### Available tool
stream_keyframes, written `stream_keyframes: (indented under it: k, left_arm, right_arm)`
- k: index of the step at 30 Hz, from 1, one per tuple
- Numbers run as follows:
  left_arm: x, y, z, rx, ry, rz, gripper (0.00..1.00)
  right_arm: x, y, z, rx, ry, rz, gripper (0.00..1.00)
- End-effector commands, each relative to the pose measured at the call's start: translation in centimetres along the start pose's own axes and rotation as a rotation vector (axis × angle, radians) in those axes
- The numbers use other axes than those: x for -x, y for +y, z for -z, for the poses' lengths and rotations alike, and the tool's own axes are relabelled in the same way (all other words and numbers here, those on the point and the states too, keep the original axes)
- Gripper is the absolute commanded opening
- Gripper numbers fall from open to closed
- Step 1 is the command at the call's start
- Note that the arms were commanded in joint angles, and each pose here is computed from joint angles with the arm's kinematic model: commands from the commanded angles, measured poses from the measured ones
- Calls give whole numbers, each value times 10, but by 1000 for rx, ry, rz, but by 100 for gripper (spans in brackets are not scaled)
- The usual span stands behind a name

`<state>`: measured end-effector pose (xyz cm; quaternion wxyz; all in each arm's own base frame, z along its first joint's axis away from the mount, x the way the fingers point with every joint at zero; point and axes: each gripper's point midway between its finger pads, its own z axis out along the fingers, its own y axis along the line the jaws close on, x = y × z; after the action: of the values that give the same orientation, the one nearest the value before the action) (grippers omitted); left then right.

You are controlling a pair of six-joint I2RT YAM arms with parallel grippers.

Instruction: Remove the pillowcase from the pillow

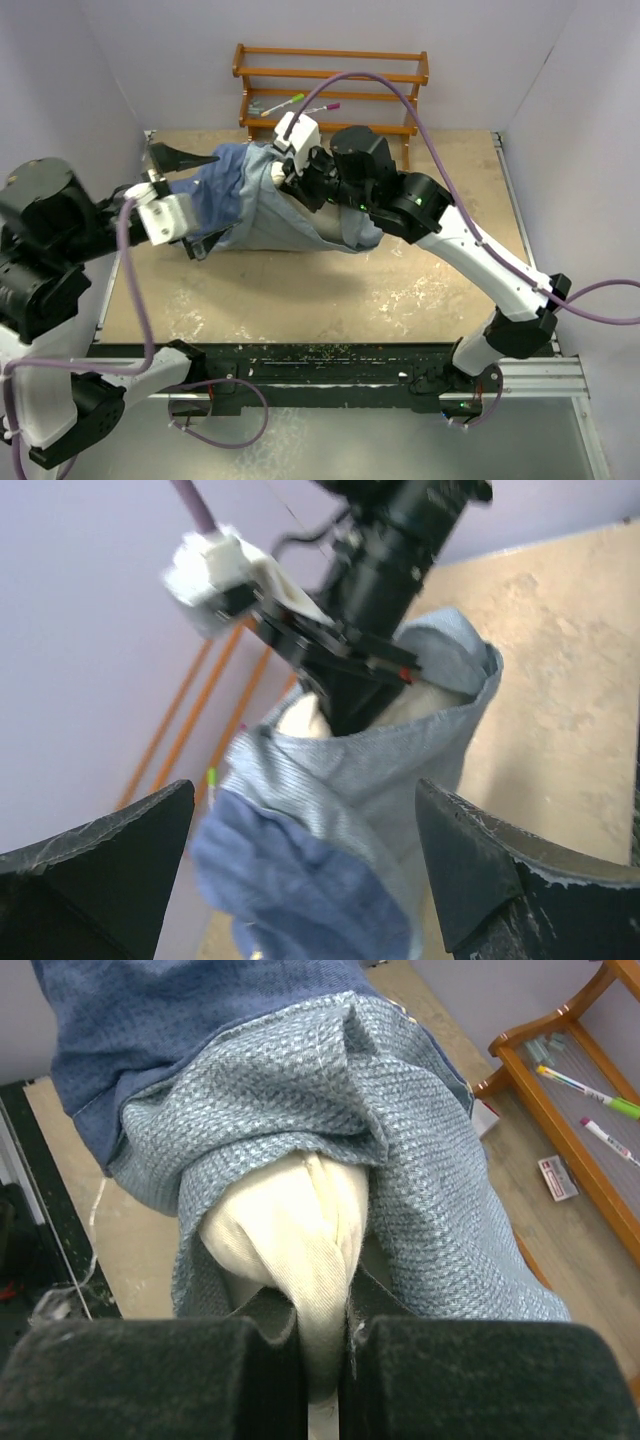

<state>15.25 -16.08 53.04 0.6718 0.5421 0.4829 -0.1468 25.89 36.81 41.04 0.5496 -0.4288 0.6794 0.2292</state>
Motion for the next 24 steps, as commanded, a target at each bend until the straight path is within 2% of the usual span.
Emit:
stream_keyframes:
  k: [1,4,11,13,17,20,24]
  left_arm:
    - [-63,-18,-27,-116,163,68,91]
    - [-105,-14,-23,-57,295,-4,84]
    - [-157,7,-17,118,441,-113,47]
    - [-166,14,-18,160,464,-128,34]
    - [-175,45,-13,320,525,-160,1]
    - [-179,57,-3,388,577,-184,0]
    - [-198,49,9,378,669,-195,0]
  right_arm:
    - [89,-1,35,20,-265,-93,0]
    - [99,4,41,52,-300,-102,0]
    - [106,10,50,93,-326,-97,0]
    - [109,12,54,105,-337,-97,0]
    - [108,5,67,78,-342,-87,0]
    - [102,-9,77,37,-339,-91,0]
    - [97,-24,96,10,-358,-111,0]
